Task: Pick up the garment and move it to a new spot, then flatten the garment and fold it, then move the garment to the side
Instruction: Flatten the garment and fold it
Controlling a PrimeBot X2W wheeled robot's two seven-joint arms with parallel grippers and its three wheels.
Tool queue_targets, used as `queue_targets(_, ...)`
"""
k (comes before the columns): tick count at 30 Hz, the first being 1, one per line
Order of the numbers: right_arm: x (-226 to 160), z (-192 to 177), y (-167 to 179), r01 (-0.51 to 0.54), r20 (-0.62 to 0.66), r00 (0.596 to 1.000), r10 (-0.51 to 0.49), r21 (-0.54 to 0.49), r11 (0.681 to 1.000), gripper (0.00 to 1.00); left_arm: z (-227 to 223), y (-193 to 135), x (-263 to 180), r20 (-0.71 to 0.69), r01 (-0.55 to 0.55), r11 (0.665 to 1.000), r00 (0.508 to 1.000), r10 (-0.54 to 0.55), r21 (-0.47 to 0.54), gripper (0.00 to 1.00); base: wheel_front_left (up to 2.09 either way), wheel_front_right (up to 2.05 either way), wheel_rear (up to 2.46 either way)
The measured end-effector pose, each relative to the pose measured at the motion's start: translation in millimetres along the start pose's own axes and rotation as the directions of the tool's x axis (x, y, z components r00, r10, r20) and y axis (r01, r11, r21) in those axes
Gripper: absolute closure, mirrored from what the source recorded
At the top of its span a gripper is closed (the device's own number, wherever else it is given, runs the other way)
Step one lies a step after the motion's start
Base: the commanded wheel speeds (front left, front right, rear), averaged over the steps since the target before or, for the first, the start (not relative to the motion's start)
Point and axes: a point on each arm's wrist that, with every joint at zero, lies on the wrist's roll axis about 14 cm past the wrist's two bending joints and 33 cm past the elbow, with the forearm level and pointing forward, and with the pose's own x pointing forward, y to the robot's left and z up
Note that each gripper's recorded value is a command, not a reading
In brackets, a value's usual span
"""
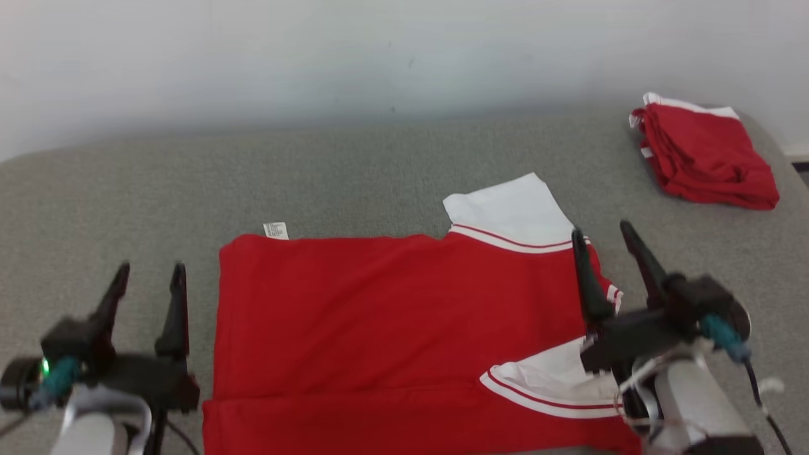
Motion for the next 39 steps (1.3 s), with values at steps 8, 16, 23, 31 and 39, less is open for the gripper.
queue_targets(8, 73.3, -6.5, -23.6, 0.014, -0.062, 0.998, -0.015, -0.030, 0.999, 0.00, -9.0, -3.6, 74.2, -0.120, 0.059, 0.995, 0.990, -0.068, -0.080, 0.00, 0.00, 0.00, 0.00)
queue_targets(16, 108.6, -45.8, -40.6, 0.016, -0.199, 0.980, -0.030, -0.074, 0.997, 0.00, -61.6, -16.5, 108.7, -0.341, 0.088, 0.977, 0.928, -0.152, -0.197, 0.00, 0.00, 0.00, 0.00)
queue_targets(23, 112.2, -63.7, -51.9, 0.036, -0.259, 0.964, -0.055, -0.079, 0.996, 0.00, -97.0, -23.9, 102.2, -0.468, 0.073, 0.956, 0.859, -0.206, -0.285, 0.00, 0.00, 0.00, 0.00)
queue_targets(31, 116.7, -69.9, -51.3, 0.027, -0.291, 0.955, -0.051, -0.088, 0.996, 0.00, -114.9, -23.2, 92.3, -0.539, 0.039, 0.944, 0.812, -0.221, -0.328, 0.00, 0.00, 0.00, 0.00)
queue_targets(39, 123.0, -80.0, -51.2, 0.005, -0.330, 0.943, -0.043, -0.116, 0.993, 0.00, -123.8, -28.7, 104.3, -0.550, 0.029, 0.935, 0.803, -0.232, -0.352, 0.00, 0.00, 0.00, 0.00)
